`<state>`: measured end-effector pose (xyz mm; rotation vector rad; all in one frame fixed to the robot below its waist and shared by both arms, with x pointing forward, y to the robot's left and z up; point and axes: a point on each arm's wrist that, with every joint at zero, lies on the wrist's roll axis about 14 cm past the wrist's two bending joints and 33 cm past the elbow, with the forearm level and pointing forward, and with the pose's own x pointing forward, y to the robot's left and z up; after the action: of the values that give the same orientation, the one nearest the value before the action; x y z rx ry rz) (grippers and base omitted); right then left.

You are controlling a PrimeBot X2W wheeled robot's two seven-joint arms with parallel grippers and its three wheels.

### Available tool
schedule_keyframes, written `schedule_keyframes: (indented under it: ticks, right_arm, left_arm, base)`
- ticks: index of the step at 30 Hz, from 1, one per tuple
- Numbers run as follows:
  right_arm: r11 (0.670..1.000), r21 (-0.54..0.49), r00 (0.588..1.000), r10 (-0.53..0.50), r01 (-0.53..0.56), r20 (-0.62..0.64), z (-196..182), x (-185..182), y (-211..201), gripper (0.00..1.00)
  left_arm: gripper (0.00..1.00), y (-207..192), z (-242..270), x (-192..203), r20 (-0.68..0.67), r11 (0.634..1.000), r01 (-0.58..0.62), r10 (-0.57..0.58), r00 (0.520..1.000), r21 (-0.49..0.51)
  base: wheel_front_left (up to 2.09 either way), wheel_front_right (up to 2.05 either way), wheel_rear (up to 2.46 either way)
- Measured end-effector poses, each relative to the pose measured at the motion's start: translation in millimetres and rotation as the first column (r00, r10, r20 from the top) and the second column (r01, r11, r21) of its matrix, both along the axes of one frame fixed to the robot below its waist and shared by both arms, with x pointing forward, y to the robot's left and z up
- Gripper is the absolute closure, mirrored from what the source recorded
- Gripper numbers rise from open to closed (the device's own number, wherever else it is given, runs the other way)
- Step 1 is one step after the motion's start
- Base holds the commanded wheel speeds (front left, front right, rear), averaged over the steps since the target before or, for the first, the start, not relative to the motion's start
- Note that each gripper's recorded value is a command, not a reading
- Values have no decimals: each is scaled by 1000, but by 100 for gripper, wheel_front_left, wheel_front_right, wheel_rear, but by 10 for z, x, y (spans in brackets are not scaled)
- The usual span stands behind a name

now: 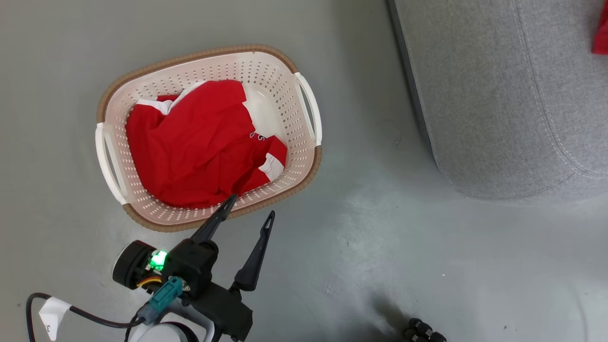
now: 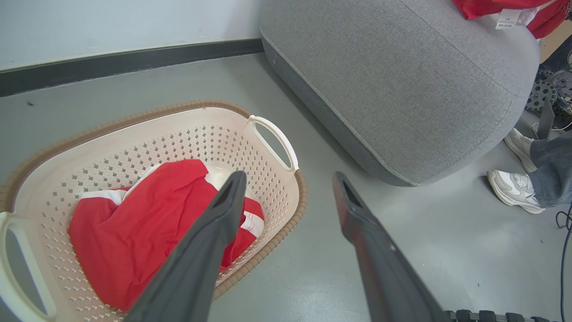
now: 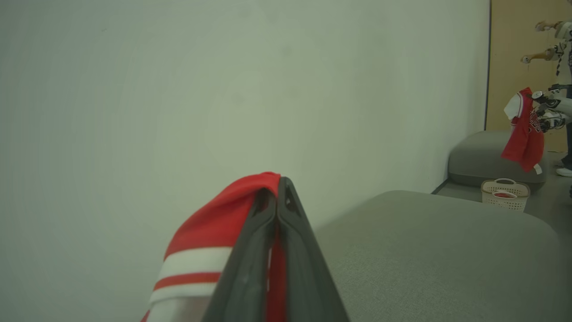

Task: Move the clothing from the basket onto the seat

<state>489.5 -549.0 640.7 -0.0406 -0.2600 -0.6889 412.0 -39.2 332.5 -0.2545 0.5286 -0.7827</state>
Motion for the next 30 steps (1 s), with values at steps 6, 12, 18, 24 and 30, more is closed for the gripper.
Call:
schedule_keyframes:
  ticks: [6, 12, 18, 24, 30]
  right_arm:
    - [999, -28, 999, -37, 37, -3, 80, -84, -113, 100]
    - [999, -9, 997, -52, 52, -48, -125, -70, -142, 100]
    - [998, 40, 996, -36, 40, -87, -470, 66, -73, 100]
    - [996, 91, 992, -2, 13, -128, -861, 270, 66, 100]
    - [992, 121, 985, 55, -35, -161, -1127, 520, 269, 100]
  left_arm:
    - [0, 6, -33, 31, 1, 1000, 5, -5, 1000, 4]
    - [0, -11, -47, 49, -4, 1000, 5, -5, 1000, -2]
    - [0, 28, -117, 74, -10, 1000, 2, -2, 1000, 14]
    - [0, 99, -252, 85, -33, 999, -6, 7, 999, 34]
    - [0, 149, -328, 93, -49, 999, -22, 24, 999, 44]
  base:
    - [0, 0, 0]
    - [0, 0, 0]
    - [0, 0, 0]
    - [0, 0, 0]
    - [0, 0, 0]
